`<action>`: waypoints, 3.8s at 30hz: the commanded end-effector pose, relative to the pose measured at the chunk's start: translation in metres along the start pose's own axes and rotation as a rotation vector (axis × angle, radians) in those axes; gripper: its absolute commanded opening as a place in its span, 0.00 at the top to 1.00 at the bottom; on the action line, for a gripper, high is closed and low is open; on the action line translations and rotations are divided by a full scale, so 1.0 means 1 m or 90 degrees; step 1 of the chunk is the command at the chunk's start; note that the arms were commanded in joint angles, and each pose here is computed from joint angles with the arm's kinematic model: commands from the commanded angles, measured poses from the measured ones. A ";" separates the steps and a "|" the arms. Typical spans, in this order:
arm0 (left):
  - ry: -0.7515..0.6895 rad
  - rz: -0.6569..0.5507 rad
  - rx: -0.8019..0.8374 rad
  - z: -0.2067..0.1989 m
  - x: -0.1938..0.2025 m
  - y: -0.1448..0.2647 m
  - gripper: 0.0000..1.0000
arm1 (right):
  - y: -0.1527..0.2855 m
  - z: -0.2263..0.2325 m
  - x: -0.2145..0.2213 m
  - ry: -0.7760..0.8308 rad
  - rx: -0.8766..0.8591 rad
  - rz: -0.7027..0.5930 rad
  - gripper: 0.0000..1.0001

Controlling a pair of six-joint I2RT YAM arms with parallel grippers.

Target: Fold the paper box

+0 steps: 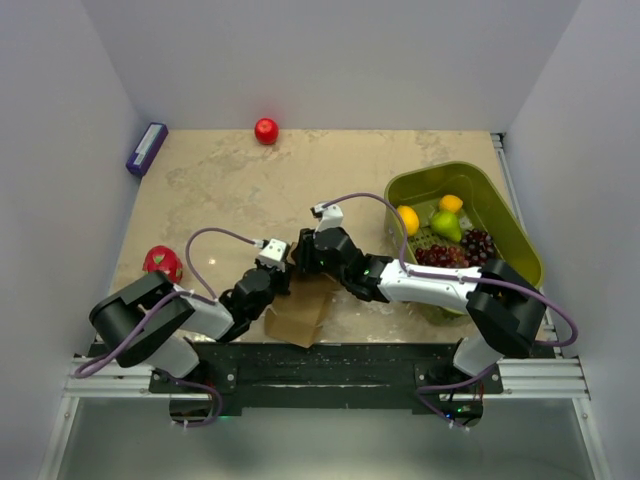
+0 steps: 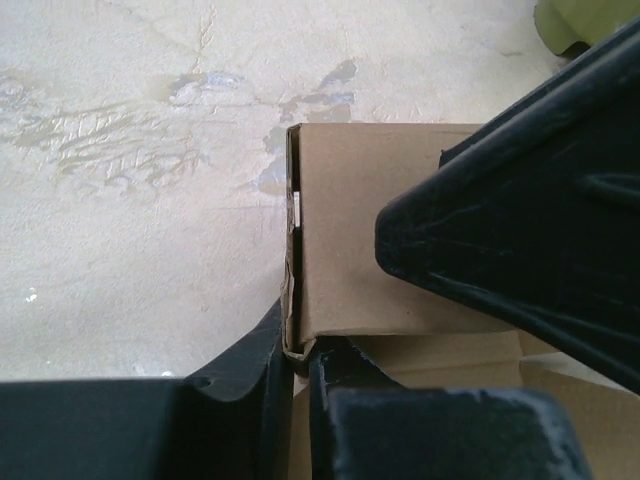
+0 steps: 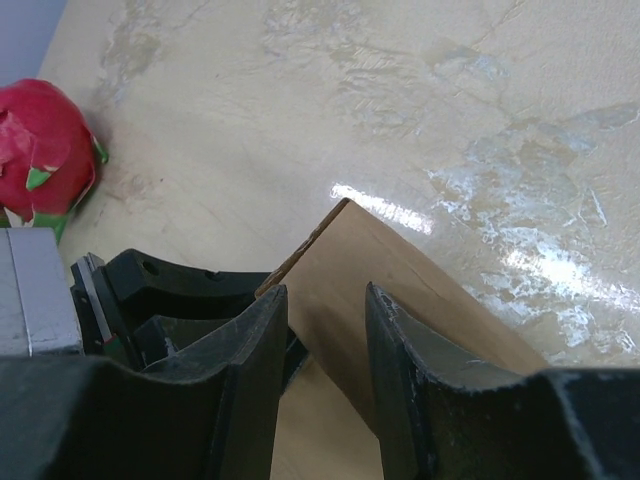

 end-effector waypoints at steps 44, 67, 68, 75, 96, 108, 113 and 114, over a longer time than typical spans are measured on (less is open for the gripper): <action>0.013 0.026 -0.060 0.010 0.009 0.001 1.00 | 0.018 -0.039 -0.006 -0.355 -0.052 0.017 0.41; -0.025 0.065 -0.277 0.047 0.027 0.008 1.00 | 0.015 -0.071 0.010 -0.452 0.022 -0.025 0.99; -0.027 0.067 -0.281 0.048 0.028 0.009 1.00 | 0.015 -0.072 0.009 -0.452 0.026 -0.029 1.00; -0.031 0.059 -0.238 0.037 0.021 0.007 1.00 | 0.016 -0.068 0.004 -0.427 0.017 -0.030 0.91; 0.076 0.048 0.017 -0.017 -0.028 0.049 0.26 | 0.020 -0.072 -0.002 -0.355 0.028 -0.037 0.91; 0.051 0.059 0.111 -0.036 -0.059 0.068 0.25 | 0.009 -0.084 -0.008 -0.276 0.007 0.012 1.00; 0.080 0.086 0.058 -0.026 -0.041 0.060 0.25 | 0.013 -0.084 -0.025 -0.177 0.025 0.027 0.55; 0.081 0.088 0.053 -0.025 -0.040 0.059 0.25 | 0.016 -0.088 -0.022 -0.164 0.042 0.039 0.41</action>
Point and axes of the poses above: each gripper's point midway between its finger pads, its own y axis back along the fingers, its own z axis along the line the jaws close on, x = y × z, the point moved 2 cm from there along y, back along the fingers, and after that the axes turned 5 degrees about -y, right-handed, at the moved point
